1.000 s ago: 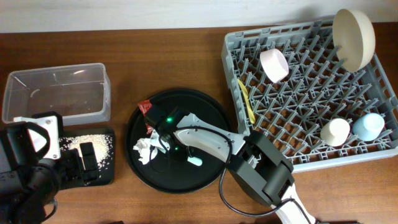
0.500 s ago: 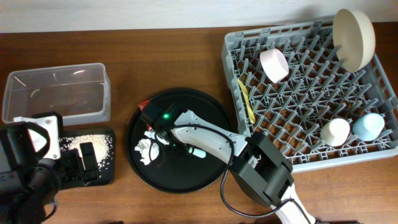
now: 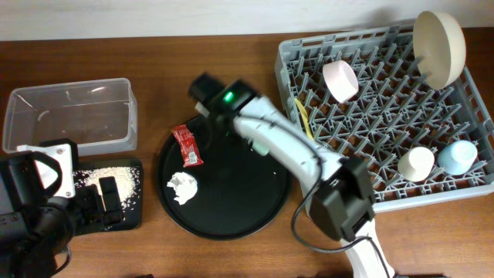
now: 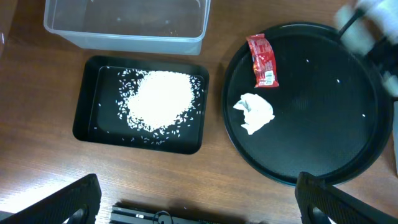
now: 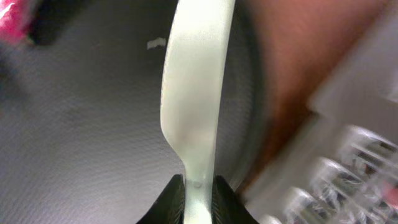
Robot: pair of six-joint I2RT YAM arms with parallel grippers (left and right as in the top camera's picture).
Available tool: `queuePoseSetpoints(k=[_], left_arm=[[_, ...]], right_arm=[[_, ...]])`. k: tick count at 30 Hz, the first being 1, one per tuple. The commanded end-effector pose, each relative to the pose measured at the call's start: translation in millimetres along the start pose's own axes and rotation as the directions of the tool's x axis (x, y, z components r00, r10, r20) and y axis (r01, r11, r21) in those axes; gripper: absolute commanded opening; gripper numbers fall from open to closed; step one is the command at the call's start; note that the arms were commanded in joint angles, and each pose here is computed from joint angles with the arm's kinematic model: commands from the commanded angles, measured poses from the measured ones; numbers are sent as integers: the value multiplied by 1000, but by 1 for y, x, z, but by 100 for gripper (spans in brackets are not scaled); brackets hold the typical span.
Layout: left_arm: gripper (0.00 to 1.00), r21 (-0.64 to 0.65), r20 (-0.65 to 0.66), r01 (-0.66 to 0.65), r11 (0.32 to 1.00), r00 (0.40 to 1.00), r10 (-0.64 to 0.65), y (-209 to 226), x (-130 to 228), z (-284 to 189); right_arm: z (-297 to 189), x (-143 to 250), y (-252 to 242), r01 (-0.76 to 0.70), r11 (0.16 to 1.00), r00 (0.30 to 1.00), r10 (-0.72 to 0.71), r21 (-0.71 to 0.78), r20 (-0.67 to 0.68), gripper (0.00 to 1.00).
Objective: Sort waste into correct bins and load items into the dishwasher rack
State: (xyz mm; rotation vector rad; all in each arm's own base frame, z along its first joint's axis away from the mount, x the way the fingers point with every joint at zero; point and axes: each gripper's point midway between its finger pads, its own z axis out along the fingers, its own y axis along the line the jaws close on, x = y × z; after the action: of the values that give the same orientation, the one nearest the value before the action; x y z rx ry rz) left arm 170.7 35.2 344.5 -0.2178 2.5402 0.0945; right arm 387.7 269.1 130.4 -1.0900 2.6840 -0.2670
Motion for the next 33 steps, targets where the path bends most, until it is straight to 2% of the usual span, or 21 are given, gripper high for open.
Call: queuePoseSetpoints(k=[1, 5, 8, 10, 13, 18, 19, 21, 22, 26, 29, 33], left_arm=[[99, -4, 8, 5, 1000, 1000, -5, 1, 0, -2], [99, -4, 8, 5, 1000, 1000, -5, 1, 0, -2], [99, -4, 8, 5, 1000, 1000, -5, 1, 0, -2], [99, -4, 8, 5, 1000, 1000, -5, 1, 0, -2], [99, -4, 8, 5, 1000, 1000, -5, 1, 0, -2], [99, -4, 8, 5, 1000, 1000, -5, 1, 0, -2], [99, -4, 8, 5, 1000, 1000, -5, 1, 0, -2], [99, -4, 8, 5, 1000, 1000, -5, 1, 0, -2], [99, -4, 8, 5, 1000, 1000, -5, 1, 0, -2], [99, -4, 8, 5, 1000, 1000, -5, 1, 0, -2], [99, -4, 8, 5, 1000, 1000, -5, 1, 0, -2], [99, -4, 8, 5, 1000, 1000, -5, 1, 0, -2]], right_arm=[[-35, -9, -78, -272, 961, 958, 266, 45, 105, 15], [-41, 6, -140, -469, 883, 877, 462, 24, 133, 16], [-27, 19, -158, -530, 844, 839, 536, -82, 89, 16], [-14, 32, -166, -560, 822, 823, 566, -101, 44, 16], [5, 46, -168, -575, 811, 817, 577, -108, -15, 16], [31, 53, -146, -521, 841, 854, 515, -146, -79, 17], [36, 55, -145, -521, 841, 854, 514, -146, -86, 21], [43, 60, -145, -527, 838, 850, 517, -141, -103, 45], [43, 61, -147, -530, 837, 848, 520, -136, -104, 50], [30, 61, -148, -534, 831, 845, 527, -156, -90, 55], [7, 52, -134, -498, 827, 864, 500, -260, -62, 55], [-50, 29, -123, -423, 806, 864, 496, -414, 82, 57]])
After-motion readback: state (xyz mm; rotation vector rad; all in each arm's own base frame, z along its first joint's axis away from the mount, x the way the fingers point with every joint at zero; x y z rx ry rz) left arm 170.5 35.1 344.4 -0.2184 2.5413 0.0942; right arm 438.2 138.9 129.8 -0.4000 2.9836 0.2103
